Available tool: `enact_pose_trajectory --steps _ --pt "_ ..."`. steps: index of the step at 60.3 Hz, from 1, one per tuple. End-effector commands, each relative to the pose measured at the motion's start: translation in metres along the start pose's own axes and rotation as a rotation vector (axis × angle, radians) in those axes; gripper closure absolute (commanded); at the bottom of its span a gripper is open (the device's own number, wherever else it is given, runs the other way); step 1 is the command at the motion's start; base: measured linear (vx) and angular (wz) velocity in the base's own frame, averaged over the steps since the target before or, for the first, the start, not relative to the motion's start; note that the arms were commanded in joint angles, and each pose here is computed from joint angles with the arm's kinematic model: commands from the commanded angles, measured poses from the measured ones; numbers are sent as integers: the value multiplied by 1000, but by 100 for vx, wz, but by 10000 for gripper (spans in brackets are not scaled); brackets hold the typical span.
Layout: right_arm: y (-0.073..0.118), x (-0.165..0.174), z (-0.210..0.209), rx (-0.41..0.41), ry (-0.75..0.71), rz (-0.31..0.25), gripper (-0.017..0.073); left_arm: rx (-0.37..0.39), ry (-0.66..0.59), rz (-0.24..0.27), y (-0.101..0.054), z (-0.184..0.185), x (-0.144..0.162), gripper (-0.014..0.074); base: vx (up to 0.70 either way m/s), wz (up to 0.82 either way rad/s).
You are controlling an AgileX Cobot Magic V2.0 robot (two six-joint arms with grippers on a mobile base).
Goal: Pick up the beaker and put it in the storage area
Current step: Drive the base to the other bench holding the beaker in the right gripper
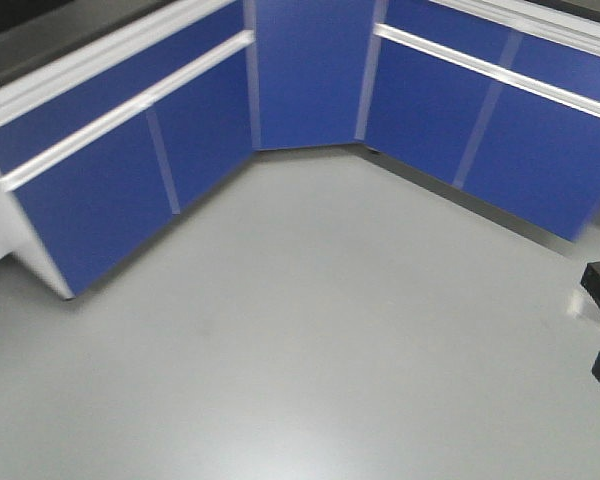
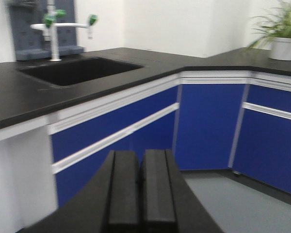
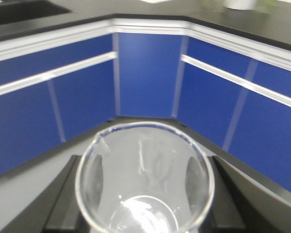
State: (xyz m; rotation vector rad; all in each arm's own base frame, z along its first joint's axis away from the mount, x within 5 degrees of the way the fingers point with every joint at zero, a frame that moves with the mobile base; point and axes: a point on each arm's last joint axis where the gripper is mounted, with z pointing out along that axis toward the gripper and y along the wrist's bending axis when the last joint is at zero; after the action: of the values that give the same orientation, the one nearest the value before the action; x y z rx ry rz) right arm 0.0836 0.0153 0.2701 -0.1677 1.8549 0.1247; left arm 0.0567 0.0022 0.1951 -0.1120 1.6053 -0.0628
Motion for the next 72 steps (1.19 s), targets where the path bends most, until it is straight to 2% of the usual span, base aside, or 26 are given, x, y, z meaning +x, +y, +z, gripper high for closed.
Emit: enact_pose_trajectory --steps 1,40,72 --pt "-1 -18 -3 13 -106 -10 563 28 -77 -11 -2 0 -1 602 -17 -65" --pt "-1 -18 -3 13 -106 -10 563 28 -77 -11 -2 0 -1 602 -1 -33" --pt "-1 -18 -3 13 -106 -10 563 28 -77 -11 -2 0 -1 602 16 -55"
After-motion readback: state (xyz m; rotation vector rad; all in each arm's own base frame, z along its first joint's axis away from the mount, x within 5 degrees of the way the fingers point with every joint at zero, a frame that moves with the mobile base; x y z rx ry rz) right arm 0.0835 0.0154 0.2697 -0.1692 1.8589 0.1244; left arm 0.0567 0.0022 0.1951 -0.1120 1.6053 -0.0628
